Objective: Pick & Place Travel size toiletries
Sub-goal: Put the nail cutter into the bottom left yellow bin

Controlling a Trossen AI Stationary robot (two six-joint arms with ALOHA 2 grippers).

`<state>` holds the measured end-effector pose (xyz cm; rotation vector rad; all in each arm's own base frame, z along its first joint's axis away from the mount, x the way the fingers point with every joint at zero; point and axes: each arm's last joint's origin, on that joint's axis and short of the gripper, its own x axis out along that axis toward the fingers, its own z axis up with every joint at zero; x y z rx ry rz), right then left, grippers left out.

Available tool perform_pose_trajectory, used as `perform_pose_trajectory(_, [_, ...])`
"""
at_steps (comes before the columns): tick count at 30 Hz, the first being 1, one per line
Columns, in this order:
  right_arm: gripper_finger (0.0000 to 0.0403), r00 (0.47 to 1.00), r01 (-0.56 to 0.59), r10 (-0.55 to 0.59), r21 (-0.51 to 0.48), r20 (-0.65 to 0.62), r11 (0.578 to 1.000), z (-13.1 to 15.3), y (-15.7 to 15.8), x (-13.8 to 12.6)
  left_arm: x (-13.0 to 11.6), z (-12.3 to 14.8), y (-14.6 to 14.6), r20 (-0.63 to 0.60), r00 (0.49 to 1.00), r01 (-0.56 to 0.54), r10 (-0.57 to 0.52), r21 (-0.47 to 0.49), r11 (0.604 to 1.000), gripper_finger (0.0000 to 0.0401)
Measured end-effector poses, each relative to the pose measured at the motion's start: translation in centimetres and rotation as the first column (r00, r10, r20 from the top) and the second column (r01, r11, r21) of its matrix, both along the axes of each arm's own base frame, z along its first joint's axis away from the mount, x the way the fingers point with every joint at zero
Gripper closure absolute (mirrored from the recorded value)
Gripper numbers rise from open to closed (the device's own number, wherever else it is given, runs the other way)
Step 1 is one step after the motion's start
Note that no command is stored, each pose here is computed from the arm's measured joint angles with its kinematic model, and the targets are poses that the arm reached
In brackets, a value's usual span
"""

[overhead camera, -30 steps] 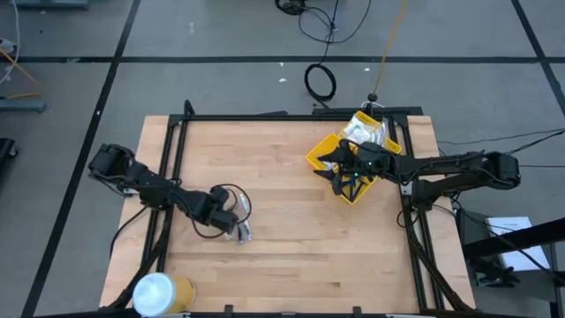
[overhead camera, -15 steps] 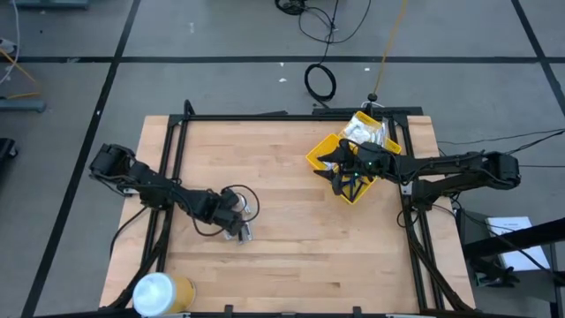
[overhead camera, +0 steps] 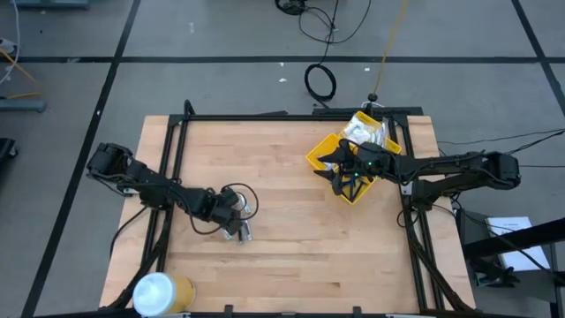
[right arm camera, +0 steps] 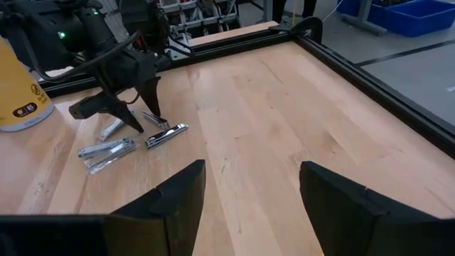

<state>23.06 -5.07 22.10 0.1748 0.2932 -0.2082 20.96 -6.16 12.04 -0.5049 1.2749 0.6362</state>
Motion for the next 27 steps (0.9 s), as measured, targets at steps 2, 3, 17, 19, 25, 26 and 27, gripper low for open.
perform_pose_trajectory(2, [0.0188,1.000,0.000,0.000,0.000,-0.002,1.000,0.0,0.0,0.0,0.0,0.0,0.0,0.003,1.000,-0.013,0.013,0.012,1.000,0.0228])
perform_pose_trajectory(3, [0.0189,1.000,0.000,0.000,0.001,-0.004,1.000,0.0,0.0,0.0,0.0,0.0,0.0,0.005,1.000,-0.019,0.019,0.015,1.000,0.0244])
perform_pose_trajectory(17, [0.0191,1.000,0.000,0.000,0.001,-0.005,1.000,0.0,0.0,0.0,0.0,0.0,0.1,0.003,1.000,0.027,-0.027,0.045,0.999,0.0389])
perform_pose_trajectory(19, [0.0191,1.000,0.000,0.000,0.001,-0.004,1.000,0.0,0.0,0.0,0.0,0.0,0.2,0.003,0.999,0.036,-0.037,0.080,0.996,0.0390])
perform_pose_trajectory(25, [0.0191,1.000,0.000,0.000,-0.002,0.009,1.000,0.1,0.0,0.0,1.3,2.8,0.3,0.096,0.981,0.143,-0.167,0.219,0.965,0.0392])
perform_pose_trajectory(26, [0.0191,1.000,0.000,0.000,-0.004,0.019,1.000,0.2,0.0,0.1,1.9,3.8,0.2,0.154,0.967,0.158,-0.201,0.255,0.954,0.0394])
perform_pose_trajectory(27, [0.0191,0.999,-0.002,0.002,-0.007,0.033,1.000,0.3,0.0,0.1,2.3,4.5,0.1,0.204,0.950,0.171,-0.235,0.291,0.941,0.0395])
